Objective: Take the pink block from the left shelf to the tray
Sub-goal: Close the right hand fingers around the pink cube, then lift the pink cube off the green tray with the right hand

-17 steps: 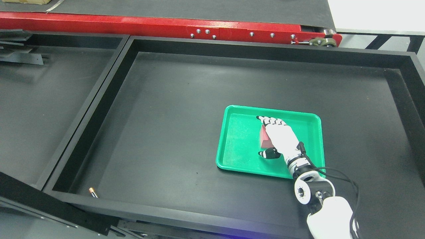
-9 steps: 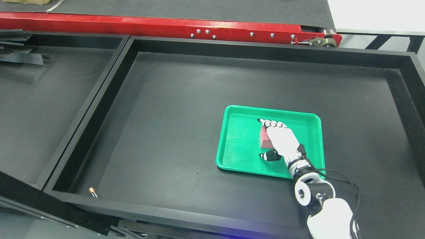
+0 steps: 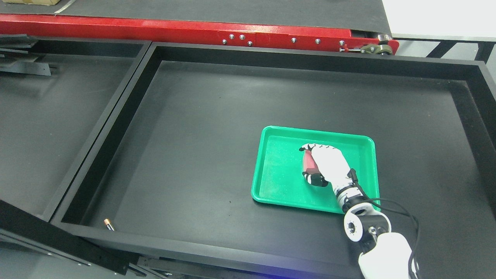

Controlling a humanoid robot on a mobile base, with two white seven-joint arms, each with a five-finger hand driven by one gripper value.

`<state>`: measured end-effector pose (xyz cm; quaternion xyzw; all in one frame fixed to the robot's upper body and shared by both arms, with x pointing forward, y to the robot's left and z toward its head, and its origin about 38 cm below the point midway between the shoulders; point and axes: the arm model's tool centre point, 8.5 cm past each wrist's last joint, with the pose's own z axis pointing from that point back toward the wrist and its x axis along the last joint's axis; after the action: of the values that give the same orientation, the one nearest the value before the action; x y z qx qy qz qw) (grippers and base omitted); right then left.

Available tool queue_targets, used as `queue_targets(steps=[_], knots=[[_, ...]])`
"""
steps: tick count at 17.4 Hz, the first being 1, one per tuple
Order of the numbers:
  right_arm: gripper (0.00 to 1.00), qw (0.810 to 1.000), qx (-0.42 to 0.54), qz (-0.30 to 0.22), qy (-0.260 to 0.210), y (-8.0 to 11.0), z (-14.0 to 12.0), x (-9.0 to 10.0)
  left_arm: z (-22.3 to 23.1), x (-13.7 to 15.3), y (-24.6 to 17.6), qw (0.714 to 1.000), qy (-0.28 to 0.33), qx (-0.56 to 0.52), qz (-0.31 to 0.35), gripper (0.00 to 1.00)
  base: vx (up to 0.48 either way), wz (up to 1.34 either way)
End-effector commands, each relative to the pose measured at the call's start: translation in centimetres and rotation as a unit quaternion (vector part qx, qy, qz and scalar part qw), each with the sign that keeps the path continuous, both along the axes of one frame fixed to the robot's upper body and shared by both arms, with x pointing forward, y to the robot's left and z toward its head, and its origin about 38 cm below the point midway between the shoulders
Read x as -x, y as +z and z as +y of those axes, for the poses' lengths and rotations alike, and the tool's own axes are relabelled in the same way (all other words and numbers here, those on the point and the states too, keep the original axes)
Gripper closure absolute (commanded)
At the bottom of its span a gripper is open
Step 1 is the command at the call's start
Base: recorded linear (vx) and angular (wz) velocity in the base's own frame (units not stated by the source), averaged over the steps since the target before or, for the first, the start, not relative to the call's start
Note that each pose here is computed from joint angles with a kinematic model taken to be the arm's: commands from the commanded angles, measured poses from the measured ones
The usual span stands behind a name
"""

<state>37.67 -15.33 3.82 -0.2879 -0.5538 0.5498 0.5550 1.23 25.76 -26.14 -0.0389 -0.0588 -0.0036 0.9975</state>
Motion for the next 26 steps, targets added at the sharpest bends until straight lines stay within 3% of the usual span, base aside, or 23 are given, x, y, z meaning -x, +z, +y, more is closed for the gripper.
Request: queue_targets(steps=[1,3,8,15,20,26], knots=[[0.79,1.0,0.009,0.003,0.011,-0.3,-0.4,0.2,1.1,0.7,0.1,1.0,0.0,-0.008,0.001,0.0,0.0,0.0],[0.94,1.0,0.008,0.002,0.013,-0.2,-0.4,0.2,1.1,0.7,0.1,1.0,0.0,-0.008,0.001,0.0,0.0,0.0],[0.97,1.0,0.001,-0.005,0.013,-0.1,-0.4,0.3,1.1,0.7,0.1,1.0,0.0,-0.008,0.001,0.0,0.0,0.0],[0.97,0.996,-0.045,-0.078,-0.02,3.2,-2.2,-0.4,1.1,0.7,0.1,1.0,0.0,-0.008,0.001,0.0,0.0,0.0],[0.97,0.983,-0.097,-0.144,-0.057,6.1,-4.3,-0.7,1.1,0.7,0.1,1.0,0.0,-0.008,0.001,0.0,0.0,0.0],[0.97,0.939,-0.165,-0.289,-0.087,8.3,-5.3,1.4,1.1,0.7,0.1,1.0,0.0,-0.008,0.001,0.0,-0.008,0.0]])
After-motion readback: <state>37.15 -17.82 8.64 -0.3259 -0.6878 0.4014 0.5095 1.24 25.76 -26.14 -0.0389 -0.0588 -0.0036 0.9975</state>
